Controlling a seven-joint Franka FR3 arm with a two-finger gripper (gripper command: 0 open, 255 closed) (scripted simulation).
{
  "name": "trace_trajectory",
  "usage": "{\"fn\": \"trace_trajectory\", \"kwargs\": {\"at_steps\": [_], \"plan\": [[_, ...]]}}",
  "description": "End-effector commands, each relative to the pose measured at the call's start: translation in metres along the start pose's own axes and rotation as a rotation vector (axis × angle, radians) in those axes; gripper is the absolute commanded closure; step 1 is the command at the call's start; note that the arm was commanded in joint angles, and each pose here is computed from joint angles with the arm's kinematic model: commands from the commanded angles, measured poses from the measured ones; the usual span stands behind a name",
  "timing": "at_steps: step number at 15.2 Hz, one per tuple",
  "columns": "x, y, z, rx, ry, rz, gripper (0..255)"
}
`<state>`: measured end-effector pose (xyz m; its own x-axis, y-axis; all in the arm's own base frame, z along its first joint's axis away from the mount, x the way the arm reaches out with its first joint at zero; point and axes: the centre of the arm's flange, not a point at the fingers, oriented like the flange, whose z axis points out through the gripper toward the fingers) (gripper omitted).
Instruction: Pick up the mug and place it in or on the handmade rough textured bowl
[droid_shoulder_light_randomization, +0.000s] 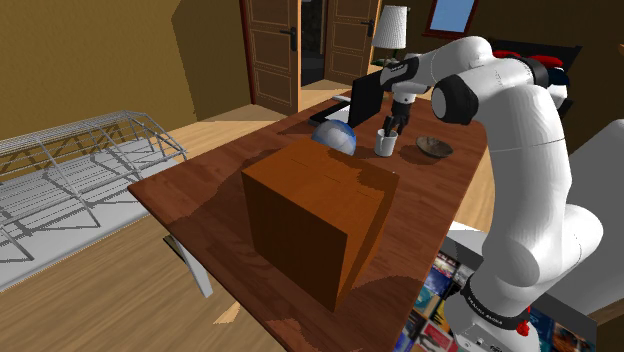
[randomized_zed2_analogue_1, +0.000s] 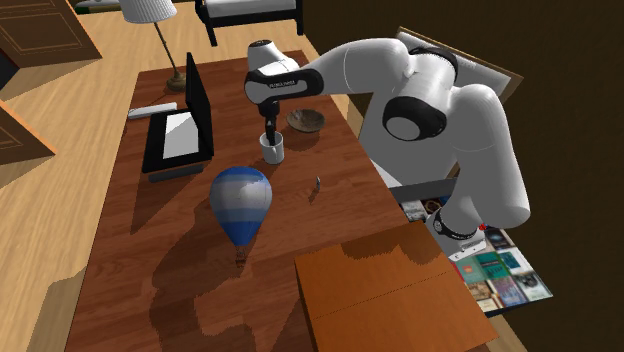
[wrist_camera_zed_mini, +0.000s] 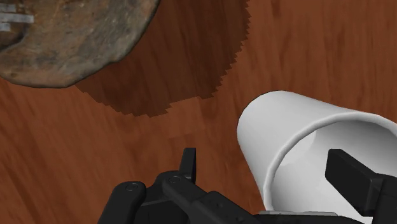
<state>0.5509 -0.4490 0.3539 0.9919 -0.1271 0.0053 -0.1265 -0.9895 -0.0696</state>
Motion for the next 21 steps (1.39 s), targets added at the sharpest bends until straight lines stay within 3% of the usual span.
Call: {"fn": "trace_trajectory", "kwargs": {"at_steps": [1,7,8,17,21], "plan": [[0.001,0.000,0.003,0.000,0.000,0.000,0],[0.001,0.000,0.003,0.000,0.000,0.000,0],[0.001,0.000,0.003,0.000,0.000,0.000,255],[0.001,0.000,0.003,0.000,0.000,0.000,255],[0.001,-0.002,-0.018,0.000,0.000,0.000,255]]}}
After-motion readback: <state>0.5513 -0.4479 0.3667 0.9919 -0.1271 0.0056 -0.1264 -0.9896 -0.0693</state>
